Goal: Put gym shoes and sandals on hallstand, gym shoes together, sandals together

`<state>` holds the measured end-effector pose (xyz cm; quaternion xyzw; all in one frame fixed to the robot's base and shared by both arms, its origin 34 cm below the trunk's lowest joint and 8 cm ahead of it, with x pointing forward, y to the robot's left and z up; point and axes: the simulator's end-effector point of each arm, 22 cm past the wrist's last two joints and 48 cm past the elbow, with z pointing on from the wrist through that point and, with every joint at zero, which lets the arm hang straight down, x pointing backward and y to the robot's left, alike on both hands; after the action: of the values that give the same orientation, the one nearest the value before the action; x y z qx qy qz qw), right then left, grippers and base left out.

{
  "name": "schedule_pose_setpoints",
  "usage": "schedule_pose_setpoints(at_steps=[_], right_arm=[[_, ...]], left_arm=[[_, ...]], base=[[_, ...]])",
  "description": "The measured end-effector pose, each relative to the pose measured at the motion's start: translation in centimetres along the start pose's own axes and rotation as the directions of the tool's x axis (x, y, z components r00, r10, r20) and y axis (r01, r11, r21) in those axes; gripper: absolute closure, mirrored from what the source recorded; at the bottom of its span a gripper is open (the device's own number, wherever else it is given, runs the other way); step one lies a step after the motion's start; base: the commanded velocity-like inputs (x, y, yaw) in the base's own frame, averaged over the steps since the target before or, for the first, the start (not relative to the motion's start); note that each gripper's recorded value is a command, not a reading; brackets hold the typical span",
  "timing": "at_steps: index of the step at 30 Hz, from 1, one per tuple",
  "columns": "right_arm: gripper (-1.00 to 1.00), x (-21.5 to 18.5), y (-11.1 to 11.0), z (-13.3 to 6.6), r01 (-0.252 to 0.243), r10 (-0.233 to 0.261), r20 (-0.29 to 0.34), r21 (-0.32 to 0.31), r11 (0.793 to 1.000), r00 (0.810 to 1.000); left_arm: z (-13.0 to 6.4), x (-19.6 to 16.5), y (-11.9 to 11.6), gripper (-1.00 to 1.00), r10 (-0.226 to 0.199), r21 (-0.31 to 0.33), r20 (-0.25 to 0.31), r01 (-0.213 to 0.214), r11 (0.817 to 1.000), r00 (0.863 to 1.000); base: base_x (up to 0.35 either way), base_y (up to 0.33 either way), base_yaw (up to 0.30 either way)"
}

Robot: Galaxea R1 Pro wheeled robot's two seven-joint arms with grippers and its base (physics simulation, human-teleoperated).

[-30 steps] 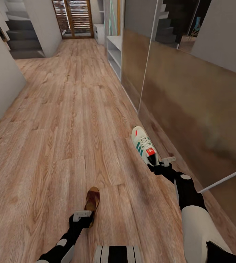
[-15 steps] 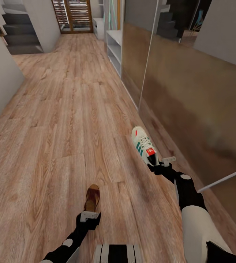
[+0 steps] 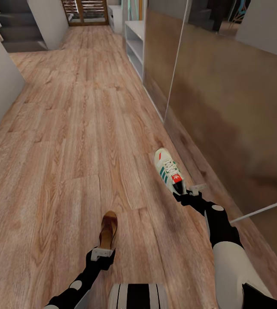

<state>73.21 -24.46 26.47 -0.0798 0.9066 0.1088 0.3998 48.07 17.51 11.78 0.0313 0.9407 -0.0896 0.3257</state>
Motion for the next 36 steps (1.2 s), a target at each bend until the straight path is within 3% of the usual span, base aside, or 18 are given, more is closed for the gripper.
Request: schedule_pose_setpoints(at_steps=[9, 26, 36], right_arm=[[1.0, 1.9, -0.1, 0.8, -0.009, 0.009, -0.027, -0.002, 1.0, 1.0], [1.0, 4.5, -0.2, 1.7, -0.019, 0.019, -0.065, -0.003, 1.0, 0.998], [1.0, 8.1, -0.3, 2.8, -0.032, 0.031, -0.117, -0.005, 0.999, 0.993]], left_arm=[[0.2, 1.6, 0.1, -1.0, -0.005, -0.001, -0.028, 0.005, 1.0, 1.0], [0.5, 3.8, 0.1, -1.0, -0.013, -0.001, -0.068, 0.013, 1.0, 0.998], [0.7, 6.8, 0.2, -1.0, -0.023, -0.002, -0.119, 0.023, 1.0, 0.993]], base=[[0.0, 0.0, 0.126], [0.0, 0.0, 0.004], [0.0, 0.0, 0.0]])
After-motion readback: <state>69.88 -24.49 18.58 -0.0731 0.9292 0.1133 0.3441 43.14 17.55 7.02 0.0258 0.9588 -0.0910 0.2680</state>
